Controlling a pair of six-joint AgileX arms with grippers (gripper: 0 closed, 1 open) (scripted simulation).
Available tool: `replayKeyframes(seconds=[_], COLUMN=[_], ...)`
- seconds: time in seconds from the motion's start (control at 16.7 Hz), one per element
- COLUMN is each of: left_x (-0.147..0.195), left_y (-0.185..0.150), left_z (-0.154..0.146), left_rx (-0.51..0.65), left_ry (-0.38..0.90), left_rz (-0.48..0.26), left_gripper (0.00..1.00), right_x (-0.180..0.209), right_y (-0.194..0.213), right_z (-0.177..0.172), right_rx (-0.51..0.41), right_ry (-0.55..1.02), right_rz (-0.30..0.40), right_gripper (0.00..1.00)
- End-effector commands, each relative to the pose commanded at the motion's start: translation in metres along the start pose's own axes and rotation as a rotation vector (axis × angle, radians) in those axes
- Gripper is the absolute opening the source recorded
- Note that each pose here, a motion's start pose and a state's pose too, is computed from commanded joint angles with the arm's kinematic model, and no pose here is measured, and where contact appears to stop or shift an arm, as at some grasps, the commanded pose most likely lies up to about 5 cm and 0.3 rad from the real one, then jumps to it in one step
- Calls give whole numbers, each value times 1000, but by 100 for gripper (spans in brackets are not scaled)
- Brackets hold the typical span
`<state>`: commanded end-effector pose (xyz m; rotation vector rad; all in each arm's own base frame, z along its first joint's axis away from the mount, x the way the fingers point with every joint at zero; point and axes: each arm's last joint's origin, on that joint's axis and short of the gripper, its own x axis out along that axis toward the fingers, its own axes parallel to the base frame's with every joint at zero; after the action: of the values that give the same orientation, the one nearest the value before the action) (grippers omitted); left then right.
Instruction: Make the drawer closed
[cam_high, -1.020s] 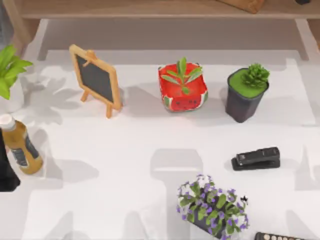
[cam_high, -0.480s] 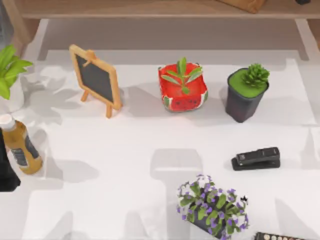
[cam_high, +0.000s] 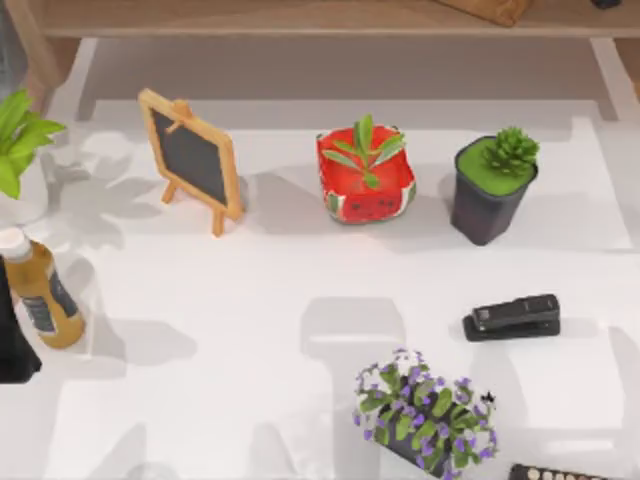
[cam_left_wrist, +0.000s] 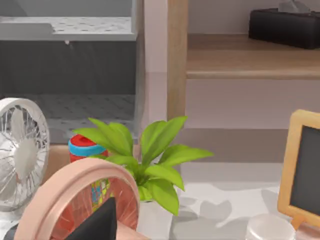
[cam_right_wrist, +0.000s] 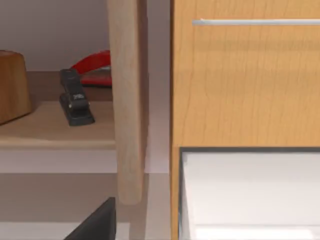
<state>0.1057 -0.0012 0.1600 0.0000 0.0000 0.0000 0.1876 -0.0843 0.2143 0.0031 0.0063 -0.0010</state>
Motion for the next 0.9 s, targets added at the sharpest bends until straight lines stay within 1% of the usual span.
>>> replayKeyframes(seconds=[0.24, 0.6, 0.72, 0.9], left_x=[0, 0, 0, 0], left_y=[0, 0, 0, 0], left_z=[0, 0, 0, 0], left_rx=[0, 0, 0, 0], left_ry=[0, 0, 0, 0], left_rz=[0, 0, 0, 0], left_gripper=[100, 100, 100, 100], right_x=[11, 11, 12, 17], right_y=[-21, -21, -24, -33], right_z=[-2, -3, -3, -6], right_rx=[-2, -2, -37, -166], right_ry=[-5, -3, -10, -22], right_rz=[1, 3, -5, -21], right_gripper=[100, 100, 100, 100])
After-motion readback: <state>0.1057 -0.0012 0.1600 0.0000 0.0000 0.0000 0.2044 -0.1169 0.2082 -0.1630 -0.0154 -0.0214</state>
